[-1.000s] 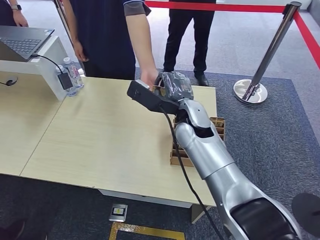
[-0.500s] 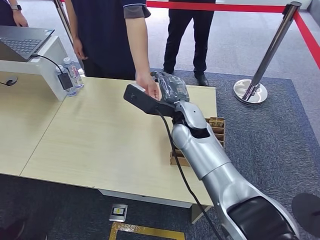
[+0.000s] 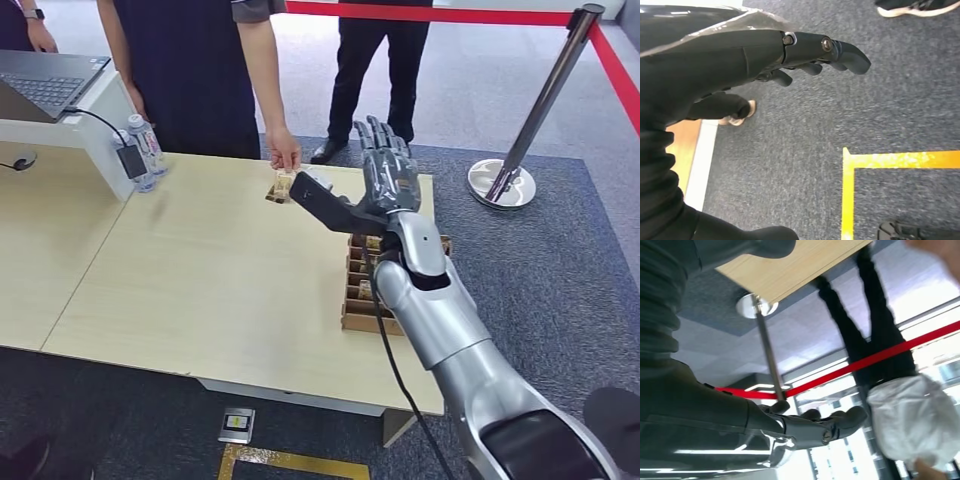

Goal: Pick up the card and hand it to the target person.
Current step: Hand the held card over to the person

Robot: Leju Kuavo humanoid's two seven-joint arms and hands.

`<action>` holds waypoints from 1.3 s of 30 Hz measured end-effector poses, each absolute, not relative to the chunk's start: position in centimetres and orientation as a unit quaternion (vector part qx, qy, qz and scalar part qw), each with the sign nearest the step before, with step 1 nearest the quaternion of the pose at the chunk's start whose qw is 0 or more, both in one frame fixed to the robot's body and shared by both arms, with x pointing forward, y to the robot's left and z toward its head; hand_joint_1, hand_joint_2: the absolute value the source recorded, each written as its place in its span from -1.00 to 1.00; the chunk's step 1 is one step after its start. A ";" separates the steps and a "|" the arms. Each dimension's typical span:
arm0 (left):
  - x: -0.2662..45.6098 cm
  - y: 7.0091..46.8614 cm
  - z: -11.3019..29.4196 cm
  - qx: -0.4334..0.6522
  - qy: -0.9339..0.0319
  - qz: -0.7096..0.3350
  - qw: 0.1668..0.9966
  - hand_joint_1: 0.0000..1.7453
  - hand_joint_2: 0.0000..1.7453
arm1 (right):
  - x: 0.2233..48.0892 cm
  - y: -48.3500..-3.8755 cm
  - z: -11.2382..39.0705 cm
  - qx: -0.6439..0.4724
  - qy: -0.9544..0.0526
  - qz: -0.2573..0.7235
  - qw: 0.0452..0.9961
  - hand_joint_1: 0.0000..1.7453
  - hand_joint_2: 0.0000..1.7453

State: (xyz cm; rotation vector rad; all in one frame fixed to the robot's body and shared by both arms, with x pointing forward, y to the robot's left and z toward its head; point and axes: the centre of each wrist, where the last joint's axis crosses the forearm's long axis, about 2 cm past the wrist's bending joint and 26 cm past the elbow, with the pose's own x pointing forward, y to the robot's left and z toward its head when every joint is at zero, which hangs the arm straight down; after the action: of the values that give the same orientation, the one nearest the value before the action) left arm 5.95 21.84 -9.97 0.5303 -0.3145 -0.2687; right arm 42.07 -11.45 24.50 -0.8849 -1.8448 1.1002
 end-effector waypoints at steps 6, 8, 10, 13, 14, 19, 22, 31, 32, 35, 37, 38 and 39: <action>5.6 21.8 -10.0 0.259 -0.146 -0.117 0.948 -1.00 1.00 | 40.1 -19.1 21.6 -0.454 -0.724 0.355 0.380 -1.00 1.00; 5.5 21.8 -10.0 0.259 -0.144 -0.114 0.948 -1.00 1.00 | 38.6 -22.3 20.5 -0.488 -0.724 0.310 0.377 -1.00 1.00; 5.4 21.8 -10.0 0.258 -0.142 -0.111 0.949 -1.00 1.00 | 36.3 -25.9 19.4 -0.526 -0.722 0.255 0.370 -1.00 1.00; 5.3 21.7 -10.1 0.258 -0.139 -0.111 0.950 -1.00 1.00 | 32.6 -31.0 18.2 -0.576 -0.708 0.185 0.364 -1.00 1.00; 5.3 21.7 -10.0 0.258 -0.139 -0.110 0.950 -1.00 1.00 | 31.1 -32.6 17.8 -0.590 -0.701 0.163 0.365 -1.00 1.00; 5.2 21.5 -10.0 0.257 -0.132 -0.109 0.951 -1.00 1.00 | 23.2 -40.3 16.5 -0.626 -0.674 0.041 0.390 -1.00 1.00; 5.3 21.3 -10.0 0.254 -0.134 -0.111 0.951 -1.00 1.00 | 19.6 -43.3 15.4 -0.636 -0.644 0.003 0.424 -1.00 1.00; 5.4 21.2 -10.0 0.249 -0.139 -0.119 0.951 -1.00 1.00 | 10.8 -49.5 7.4 -0.653 -0.465 -0.050 0.595 -1.00 1.00; 5.5 21.2 -10.0 0.248 -0.140 -0.120 0.951 -1.00 1.00 | 10.0 -49.7 5.9 -0.651 -0.437 -0.059 0.617 -1.00 1.00; 5.6 21.2 -10.0 0.246 -0.143 -0.124 0.951 -1.00 1.00 | 7.9 -49.2 0.8 -0.624 -0.341 -0.099 0.696 -1.00 1.00; 5.6 21.2 -9.9 0.245 -0.141 -0.123 0.951 -1.00 1.00 | 6.8 -47.5 -2.8 -0.582 -0.272 -0.132 0.755 -1.00 1.00; 5.7 21.2 -9.9 0.245 -0.140 -0.123 0.951 -1.00 1.00 | 6.3 -46.3 -4.2 -0.555 -0.242 -0.145 0.783 -1.00 1.00; 5.7 21.2 -9.9 0.245 -0.139 -0.122 0.952 -1.00 1.00 | 5.9 -45.0 -5.5 -0.526 -0.214 -0.154 0.809 -1.00 1.00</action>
State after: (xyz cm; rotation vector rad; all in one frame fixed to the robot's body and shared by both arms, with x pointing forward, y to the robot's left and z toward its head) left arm 5.72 21.23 -9.94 0.4991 -0.2827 -0.2487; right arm 5.88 -44.99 -5.50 -1.1244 -0.4566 -0.3303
